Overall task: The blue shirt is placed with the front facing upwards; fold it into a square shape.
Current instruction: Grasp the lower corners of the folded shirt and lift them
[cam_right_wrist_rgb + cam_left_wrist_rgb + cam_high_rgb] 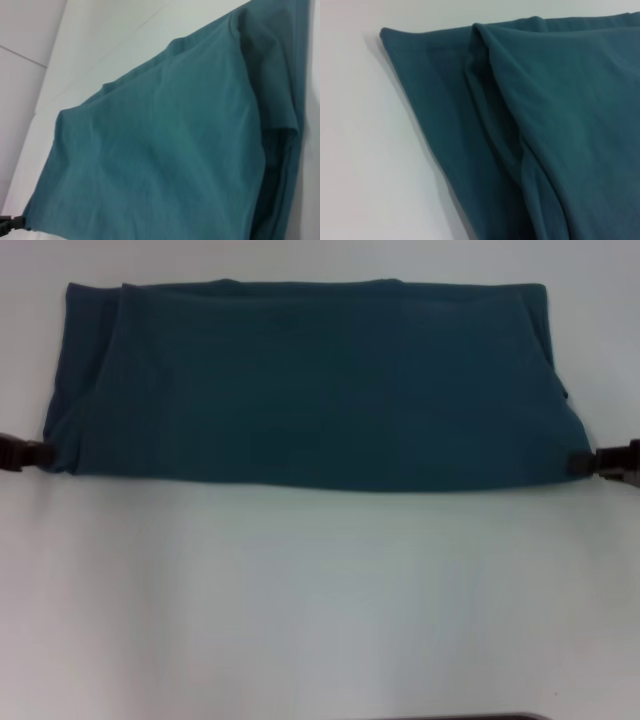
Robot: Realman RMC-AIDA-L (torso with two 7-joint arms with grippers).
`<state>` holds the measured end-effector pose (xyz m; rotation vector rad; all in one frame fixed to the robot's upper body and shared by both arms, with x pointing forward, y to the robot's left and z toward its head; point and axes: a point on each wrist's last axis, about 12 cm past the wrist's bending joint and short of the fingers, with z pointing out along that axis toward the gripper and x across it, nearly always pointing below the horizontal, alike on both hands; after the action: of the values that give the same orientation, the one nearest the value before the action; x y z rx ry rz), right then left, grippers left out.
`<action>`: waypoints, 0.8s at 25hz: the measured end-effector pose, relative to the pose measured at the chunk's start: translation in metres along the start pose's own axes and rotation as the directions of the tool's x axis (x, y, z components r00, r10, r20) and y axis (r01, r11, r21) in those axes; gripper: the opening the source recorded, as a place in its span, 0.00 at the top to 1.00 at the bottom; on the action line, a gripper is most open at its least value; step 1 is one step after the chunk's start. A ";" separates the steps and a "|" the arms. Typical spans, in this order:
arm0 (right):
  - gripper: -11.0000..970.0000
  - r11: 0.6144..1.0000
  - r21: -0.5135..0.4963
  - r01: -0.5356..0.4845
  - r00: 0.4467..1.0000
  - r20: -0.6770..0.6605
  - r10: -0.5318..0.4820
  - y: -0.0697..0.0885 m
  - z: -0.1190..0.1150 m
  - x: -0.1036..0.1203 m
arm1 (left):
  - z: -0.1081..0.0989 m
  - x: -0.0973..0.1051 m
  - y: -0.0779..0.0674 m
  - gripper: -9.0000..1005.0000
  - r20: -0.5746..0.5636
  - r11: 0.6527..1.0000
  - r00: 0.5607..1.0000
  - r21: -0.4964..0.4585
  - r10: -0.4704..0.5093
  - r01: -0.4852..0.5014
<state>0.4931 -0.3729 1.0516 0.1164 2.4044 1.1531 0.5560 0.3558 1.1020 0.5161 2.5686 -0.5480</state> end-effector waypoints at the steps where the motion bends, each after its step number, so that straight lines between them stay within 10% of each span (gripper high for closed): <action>1: 0.90 1.000 -0.007 0.002 1.000 0.000 -0.002 -0.001 -0.002 0.003 | -0.002 0.002 0.000 0.99 -0.005 1.000 1.000 0.006 0.000 0.000; 20: 0.89 0.994 -0.100 -0.033 0.999 -0.019 0.031 -0.015 -0.047 0.087 | -0.037 0.077 -0.013 0.99 -0.032 0.964 0.999 0.262 -0.038 0.045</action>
<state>0.3972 -0.3926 1.0327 0.1136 2.3622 1.2918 0.4743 0.3819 1.0970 0.5617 2.5500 -0.9111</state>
